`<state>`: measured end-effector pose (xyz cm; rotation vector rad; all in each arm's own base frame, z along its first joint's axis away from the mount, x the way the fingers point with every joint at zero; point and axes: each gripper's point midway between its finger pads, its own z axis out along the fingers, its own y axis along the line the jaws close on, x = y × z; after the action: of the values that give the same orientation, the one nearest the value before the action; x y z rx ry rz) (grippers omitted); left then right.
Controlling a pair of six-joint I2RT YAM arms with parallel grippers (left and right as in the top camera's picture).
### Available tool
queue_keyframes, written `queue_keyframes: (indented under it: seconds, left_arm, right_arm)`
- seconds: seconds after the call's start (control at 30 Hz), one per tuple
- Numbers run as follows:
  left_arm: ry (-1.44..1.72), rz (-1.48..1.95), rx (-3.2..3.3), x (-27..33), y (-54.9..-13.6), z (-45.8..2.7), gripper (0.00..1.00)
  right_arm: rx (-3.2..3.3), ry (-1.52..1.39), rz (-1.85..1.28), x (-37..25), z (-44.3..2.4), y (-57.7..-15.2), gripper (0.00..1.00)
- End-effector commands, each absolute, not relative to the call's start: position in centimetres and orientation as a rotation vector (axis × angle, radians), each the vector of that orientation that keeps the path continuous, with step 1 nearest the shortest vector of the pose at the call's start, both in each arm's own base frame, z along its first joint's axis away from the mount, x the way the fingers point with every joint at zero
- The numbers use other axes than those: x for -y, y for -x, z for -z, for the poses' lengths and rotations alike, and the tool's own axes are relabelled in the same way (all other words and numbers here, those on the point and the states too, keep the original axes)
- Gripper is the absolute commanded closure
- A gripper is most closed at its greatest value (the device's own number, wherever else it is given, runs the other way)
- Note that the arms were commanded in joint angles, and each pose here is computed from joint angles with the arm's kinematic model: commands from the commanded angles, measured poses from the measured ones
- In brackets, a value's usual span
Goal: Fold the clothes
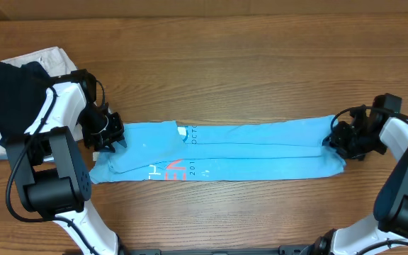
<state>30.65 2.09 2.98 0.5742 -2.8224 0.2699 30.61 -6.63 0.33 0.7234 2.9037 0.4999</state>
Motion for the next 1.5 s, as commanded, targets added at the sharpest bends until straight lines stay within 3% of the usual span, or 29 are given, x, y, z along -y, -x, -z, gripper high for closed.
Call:
queue_keyframes:
  seconds: [0.0,0.1,0.47,0.77,0.9,1.1,1.47]
  left_arm:
    - [-0.588,-0.290,2.862,-1.9,-31.3,-4.2,0.62]
    - [-0.586,-0.307,2.862,-1.7,-31.4,-4.3,0.62]
    - [-0.429,-0.706,2.936,1.9,-34.5,-5.8,0.59]
    - [-0.401,-0.733,2.985,1.8,-36.0,-7.3,0.59]
    - [-0.409,-0.732,2.974,1.9,-35.8,-7.4,0.58]
    - [-0.414,-0.708,2.943,1.8,-34.9,-7.3,0.59]
    - [-0.415,-0.705,2.917,2.0,-34.3,-7.4,0.59]
  right_arm:
    - [-2.925,-0.701,-0.564,5.4,0.5,-30.1,0.84]
    - [-2.933,-0.704,-0.520,5.9,0.6,-30.0,0.96]
    - [-2.794,-1.009,-0.227,13.6,-2.5,-32.1,0.96]
    - [-2.744,-1.078,-0.065,18.7,-8.1,-32.7,0.96]
    - [-2.818,-0.981,-0.132,15.4,-9.9,-33.5,0.96]
    - [-3.038,-0.648,-0.172,5.7,-10.0,-33.7,0.96]
    - [-3.184,-0.078,-0.162,-8.9,-9.9,-31.7,0.96]
